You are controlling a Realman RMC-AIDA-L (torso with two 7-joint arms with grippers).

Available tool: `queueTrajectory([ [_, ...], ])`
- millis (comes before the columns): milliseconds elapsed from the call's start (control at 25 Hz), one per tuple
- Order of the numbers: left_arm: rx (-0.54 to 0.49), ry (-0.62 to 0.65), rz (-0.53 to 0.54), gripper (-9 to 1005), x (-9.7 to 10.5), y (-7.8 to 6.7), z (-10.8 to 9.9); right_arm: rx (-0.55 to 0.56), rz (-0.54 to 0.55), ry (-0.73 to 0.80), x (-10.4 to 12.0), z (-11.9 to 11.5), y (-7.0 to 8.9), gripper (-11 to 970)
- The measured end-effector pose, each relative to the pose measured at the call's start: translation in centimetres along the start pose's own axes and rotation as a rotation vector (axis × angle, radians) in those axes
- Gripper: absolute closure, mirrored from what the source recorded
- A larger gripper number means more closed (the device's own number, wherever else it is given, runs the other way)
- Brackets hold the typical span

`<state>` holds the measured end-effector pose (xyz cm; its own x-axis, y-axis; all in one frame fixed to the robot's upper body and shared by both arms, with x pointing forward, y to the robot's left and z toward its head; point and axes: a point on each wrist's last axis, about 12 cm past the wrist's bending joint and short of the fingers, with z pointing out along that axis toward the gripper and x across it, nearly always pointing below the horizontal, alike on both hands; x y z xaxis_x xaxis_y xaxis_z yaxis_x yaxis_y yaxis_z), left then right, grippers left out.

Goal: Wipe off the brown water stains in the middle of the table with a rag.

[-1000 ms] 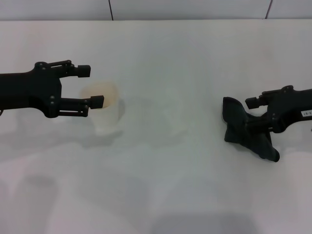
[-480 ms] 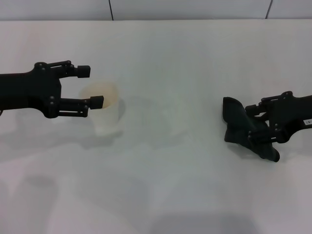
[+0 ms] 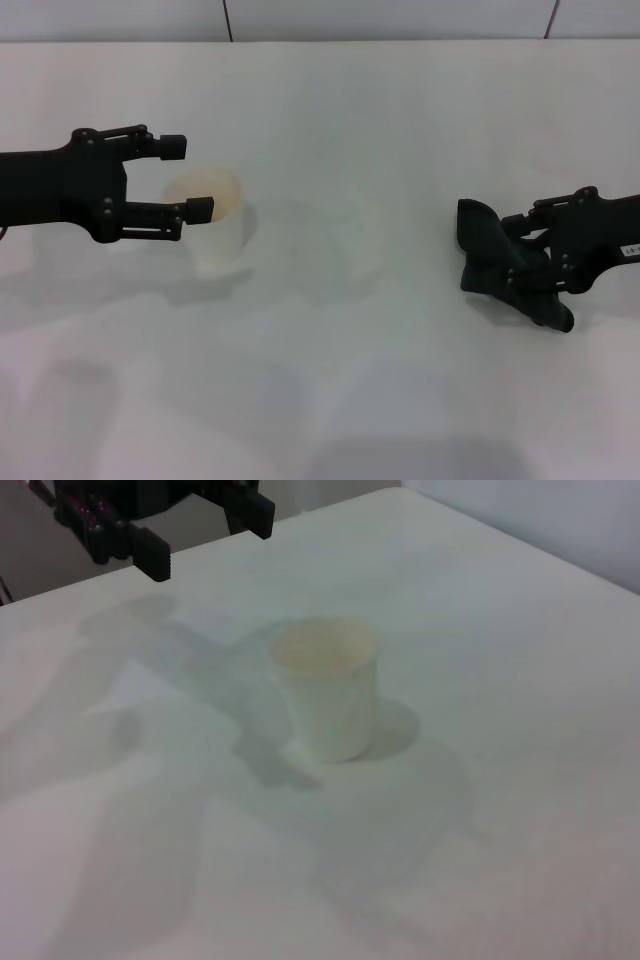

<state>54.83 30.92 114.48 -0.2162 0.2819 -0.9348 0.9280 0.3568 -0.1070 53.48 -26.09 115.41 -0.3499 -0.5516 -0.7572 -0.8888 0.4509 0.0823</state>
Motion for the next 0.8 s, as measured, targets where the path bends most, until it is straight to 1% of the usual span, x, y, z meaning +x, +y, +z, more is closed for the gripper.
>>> queueTrajectory([
  [360,0.003,-0.003,-0.002,108,-0.02,-0.04,0.02,-0.026,-0.002,0.010,0.28,0.18,0.28,249],
  [800,0.015,0.001,-0.014,108,0.36,-0.30,-0.04,-0.028,0.004,-0.001,0.08,0.17,0.33,253],
])
